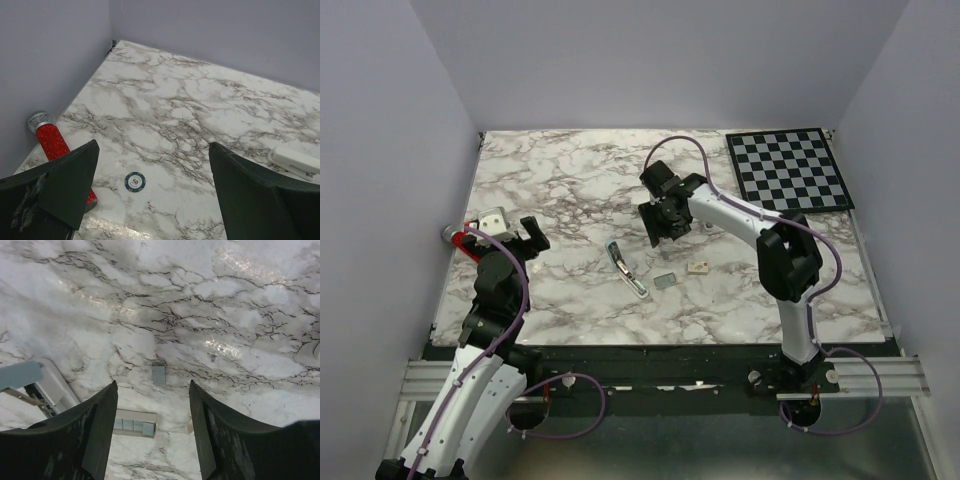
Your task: Load the staples into the stapler
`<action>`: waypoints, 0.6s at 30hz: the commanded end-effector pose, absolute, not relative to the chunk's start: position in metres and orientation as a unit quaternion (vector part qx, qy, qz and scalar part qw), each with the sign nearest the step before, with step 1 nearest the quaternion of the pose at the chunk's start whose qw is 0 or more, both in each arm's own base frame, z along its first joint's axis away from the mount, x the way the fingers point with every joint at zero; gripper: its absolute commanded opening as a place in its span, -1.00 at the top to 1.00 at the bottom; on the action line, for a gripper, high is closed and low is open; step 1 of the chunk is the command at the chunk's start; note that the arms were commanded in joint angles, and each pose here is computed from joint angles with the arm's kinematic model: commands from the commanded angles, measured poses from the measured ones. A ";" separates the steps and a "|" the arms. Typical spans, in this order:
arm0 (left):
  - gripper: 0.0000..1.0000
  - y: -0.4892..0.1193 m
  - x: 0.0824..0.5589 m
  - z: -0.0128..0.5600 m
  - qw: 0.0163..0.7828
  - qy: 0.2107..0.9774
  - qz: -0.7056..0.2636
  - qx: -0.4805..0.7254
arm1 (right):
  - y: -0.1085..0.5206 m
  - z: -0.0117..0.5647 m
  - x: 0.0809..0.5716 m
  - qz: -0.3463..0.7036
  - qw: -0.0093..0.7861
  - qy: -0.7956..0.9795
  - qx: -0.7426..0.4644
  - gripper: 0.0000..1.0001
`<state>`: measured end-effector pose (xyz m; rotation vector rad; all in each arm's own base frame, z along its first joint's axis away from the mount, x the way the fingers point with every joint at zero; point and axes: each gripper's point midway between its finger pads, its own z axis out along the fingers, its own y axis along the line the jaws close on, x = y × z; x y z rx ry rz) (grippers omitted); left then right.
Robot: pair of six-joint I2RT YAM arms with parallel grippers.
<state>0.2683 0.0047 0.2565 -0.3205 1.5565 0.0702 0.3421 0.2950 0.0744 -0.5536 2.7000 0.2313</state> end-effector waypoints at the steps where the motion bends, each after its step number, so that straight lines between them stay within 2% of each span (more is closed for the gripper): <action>1: -0.98 0.005 0.266 0.258 0.702 0.697 0.030 -0.141 | 0.277 0.061 0.342 0.027 0.152 0.968 -0.199 -0.28; 6: -0.98 0.004 0.266 0.259 0.704 0.695 0.028 -0.140 | 0.280 0.050 0.345 0.021 0.145 0.968 -0.203 -0.09; 18: -0.98 0.003 0.266 0.260 0.705 0.695 0.026 -0.138 | 0.286 0.028 0.343 -0.002 0.142 0.967 -0.212 -0.02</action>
